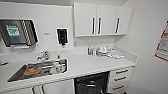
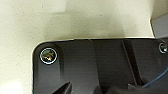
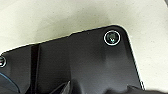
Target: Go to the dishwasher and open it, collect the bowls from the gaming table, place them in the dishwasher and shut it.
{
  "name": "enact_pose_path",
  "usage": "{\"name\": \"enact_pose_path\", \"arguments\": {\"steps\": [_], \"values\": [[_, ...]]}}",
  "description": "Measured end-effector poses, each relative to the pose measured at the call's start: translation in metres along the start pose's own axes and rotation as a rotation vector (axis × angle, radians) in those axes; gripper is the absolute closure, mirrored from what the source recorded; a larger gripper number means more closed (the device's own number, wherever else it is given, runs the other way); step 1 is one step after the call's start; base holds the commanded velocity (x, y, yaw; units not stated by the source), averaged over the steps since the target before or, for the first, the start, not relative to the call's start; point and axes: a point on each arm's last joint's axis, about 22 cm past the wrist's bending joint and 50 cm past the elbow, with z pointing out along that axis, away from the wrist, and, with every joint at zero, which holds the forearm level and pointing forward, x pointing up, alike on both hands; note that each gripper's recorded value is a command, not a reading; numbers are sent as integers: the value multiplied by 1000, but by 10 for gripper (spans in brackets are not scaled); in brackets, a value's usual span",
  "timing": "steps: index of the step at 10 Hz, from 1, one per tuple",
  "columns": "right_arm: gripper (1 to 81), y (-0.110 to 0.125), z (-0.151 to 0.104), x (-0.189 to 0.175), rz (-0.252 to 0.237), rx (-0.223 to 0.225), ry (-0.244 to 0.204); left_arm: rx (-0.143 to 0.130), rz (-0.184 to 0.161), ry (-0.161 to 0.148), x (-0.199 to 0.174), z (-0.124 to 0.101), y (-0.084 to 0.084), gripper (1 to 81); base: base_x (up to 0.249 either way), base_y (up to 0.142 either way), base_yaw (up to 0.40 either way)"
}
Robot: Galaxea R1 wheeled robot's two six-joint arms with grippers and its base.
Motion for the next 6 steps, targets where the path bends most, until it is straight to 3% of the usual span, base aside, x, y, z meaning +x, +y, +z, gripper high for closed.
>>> {"name": "enact_pose_path", "arguments": {"steps": [2,6], "values": [[10,-2,-13,-8,0,0,0,0,1,1,-6,-12,4,10,0,0,0],[10,-3,-40,-41,10,-7,-41,1,-14,-42,-41,-36,12,10,0,0,0]]}}
